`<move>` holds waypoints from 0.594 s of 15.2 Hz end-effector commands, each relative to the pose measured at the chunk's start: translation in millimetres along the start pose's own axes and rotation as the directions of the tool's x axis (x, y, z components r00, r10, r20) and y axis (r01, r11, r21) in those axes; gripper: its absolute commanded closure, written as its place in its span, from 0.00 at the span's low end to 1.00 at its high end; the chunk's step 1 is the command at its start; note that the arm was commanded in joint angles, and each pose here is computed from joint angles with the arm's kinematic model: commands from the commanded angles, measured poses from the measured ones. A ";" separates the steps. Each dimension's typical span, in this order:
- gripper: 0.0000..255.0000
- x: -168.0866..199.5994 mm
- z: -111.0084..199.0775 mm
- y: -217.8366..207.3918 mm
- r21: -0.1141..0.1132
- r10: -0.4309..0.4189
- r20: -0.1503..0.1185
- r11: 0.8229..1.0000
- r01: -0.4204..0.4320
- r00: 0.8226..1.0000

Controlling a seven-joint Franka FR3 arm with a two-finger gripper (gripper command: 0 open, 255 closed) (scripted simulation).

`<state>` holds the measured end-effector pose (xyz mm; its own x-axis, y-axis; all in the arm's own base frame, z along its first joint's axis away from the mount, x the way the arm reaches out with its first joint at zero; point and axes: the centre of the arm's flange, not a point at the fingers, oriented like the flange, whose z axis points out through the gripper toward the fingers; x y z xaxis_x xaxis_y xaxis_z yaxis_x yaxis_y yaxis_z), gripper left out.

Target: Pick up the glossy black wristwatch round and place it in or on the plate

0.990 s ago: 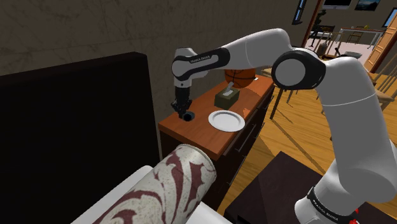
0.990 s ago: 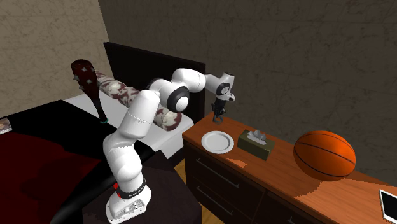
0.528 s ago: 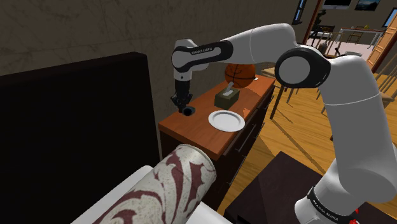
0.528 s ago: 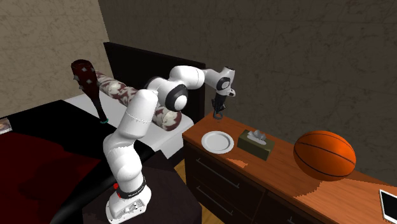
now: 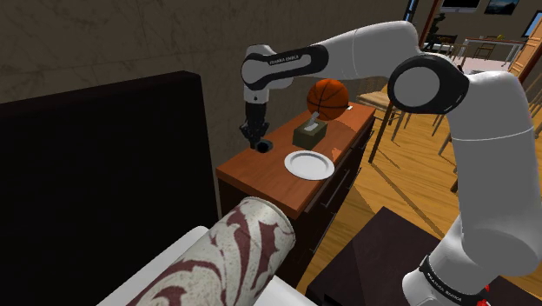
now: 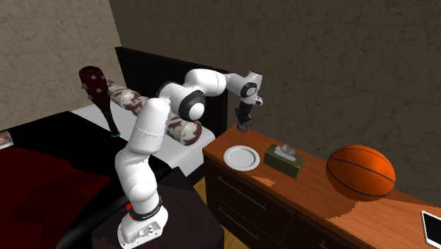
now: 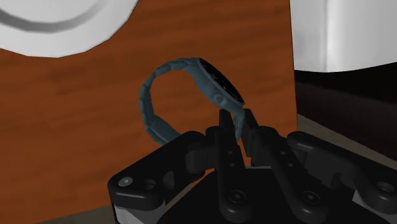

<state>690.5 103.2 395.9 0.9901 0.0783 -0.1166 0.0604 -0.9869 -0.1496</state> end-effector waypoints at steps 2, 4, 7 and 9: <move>1.00 -31.7 -4.4 27.6 0.000 0.000 0.000 1.000 0.000 1.000; 1.00 -50.9 -5.1 45.7 0.000 0.000 0.000 1.000 0.000 1.000; 1.00 -79.6 -6.3 73.0 0.000 0.000 0.000 1.000 0.000 1.000; 1.00 -98.7 -7.0 91.1 0.000 0.000 0.000 1.000 0.000 1.000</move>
<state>609.2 11.9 401.6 0.9902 0.0768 -0.1164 0.0590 -0.9871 -0.1491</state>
